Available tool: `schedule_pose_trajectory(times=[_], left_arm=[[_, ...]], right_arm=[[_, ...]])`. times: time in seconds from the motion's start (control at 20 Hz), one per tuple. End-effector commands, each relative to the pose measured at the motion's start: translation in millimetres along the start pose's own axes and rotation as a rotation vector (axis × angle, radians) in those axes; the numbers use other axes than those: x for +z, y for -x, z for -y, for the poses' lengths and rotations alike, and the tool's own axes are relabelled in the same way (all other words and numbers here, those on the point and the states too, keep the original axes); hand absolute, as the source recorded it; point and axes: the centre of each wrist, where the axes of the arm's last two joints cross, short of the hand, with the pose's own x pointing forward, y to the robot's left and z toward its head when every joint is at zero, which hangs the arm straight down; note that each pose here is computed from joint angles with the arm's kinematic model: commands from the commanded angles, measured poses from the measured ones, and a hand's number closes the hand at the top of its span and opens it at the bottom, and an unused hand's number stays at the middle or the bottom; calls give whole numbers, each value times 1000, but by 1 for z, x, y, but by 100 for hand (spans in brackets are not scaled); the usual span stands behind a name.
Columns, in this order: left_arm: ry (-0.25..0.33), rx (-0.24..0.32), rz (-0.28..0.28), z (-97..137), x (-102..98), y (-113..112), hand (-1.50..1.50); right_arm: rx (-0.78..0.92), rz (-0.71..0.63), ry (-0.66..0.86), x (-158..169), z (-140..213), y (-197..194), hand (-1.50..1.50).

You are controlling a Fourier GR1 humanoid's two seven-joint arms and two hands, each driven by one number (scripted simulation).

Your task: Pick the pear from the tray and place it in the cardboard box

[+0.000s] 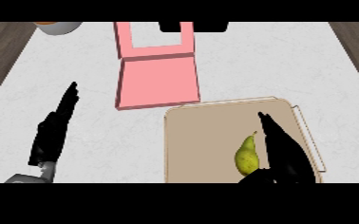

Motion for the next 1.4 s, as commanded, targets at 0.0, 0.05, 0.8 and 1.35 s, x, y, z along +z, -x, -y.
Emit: schedule_pose_trajectory(times=[0.0,0.05,0.8,1.35], left_arm=[[10,-3,4,5,0,-10,0],[3,-13,-8,5,1,-2,0],[-3,-21,-2,-11,15,4,0],[-14,-5,8,-9,15,-13,0]], right_arm=[[47,-174,-29,-10,-13,-13,-150],[45,-171,-22,-2,-7,-4,-150],[36,-174,-11,-19,-31,-15,-150],[35,-176,-27,-46,-36,16,-150]])
